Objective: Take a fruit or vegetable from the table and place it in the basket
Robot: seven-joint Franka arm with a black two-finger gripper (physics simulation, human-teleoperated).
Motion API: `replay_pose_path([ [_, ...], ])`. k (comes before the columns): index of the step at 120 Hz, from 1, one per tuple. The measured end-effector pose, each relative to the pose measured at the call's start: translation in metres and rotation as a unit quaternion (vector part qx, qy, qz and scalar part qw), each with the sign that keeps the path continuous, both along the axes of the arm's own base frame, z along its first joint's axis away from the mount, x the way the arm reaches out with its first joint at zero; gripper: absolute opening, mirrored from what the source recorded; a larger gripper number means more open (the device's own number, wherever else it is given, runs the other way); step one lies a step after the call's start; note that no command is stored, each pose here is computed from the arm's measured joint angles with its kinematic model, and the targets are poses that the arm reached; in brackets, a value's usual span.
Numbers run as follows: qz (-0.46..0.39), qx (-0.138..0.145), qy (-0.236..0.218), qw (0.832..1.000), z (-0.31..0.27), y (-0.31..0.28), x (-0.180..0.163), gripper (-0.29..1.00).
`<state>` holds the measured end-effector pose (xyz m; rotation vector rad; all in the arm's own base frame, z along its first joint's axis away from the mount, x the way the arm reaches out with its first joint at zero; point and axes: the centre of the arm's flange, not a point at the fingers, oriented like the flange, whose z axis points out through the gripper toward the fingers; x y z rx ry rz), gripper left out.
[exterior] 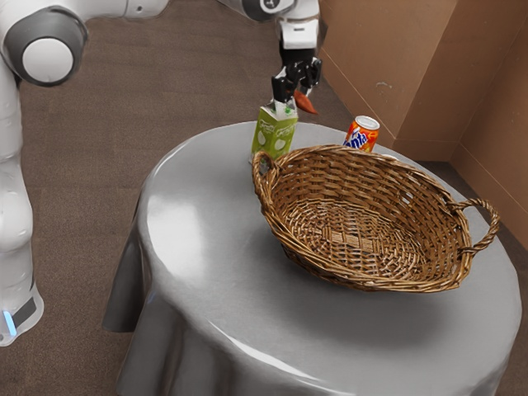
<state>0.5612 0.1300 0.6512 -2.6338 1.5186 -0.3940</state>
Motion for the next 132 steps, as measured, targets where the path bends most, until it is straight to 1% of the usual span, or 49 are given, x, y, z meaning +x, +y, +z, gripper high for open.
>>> replay_pose_path([
  [25, -0.002, 0.0, -0.002, 1.0, 0.018, -0.005, -0.012, 0.15],
  [38, -0.014, 0.001, -0.002, 1.0, 0.022, -0.021, -0.012, 0.16],
  [50, -0.042, 0.001, 0.0, 0.999, 0.023, -0.056, -0.006, 0.16],
  [76, -0.122, 0.002, 0.001, 0.993, 0.025, -0.156, -0.002, 0.16],
  [88, -0.142, 0.002, 0.002, 0.99, 0.025, -0.184, -0.004, 0.16],
  [98, -0.143, 0.001, 0.003, 0.99, 0.024, -0.188, -0.004, 0.16],
  [119, -0.118, 0.005, 0.004, 0.993, 0.023, -0.169, -0.002, 0.16],
  [132, -0.113, 0.007, 0.006, 0.994, 0.021, -0.168, -0.001, 0.16],
])
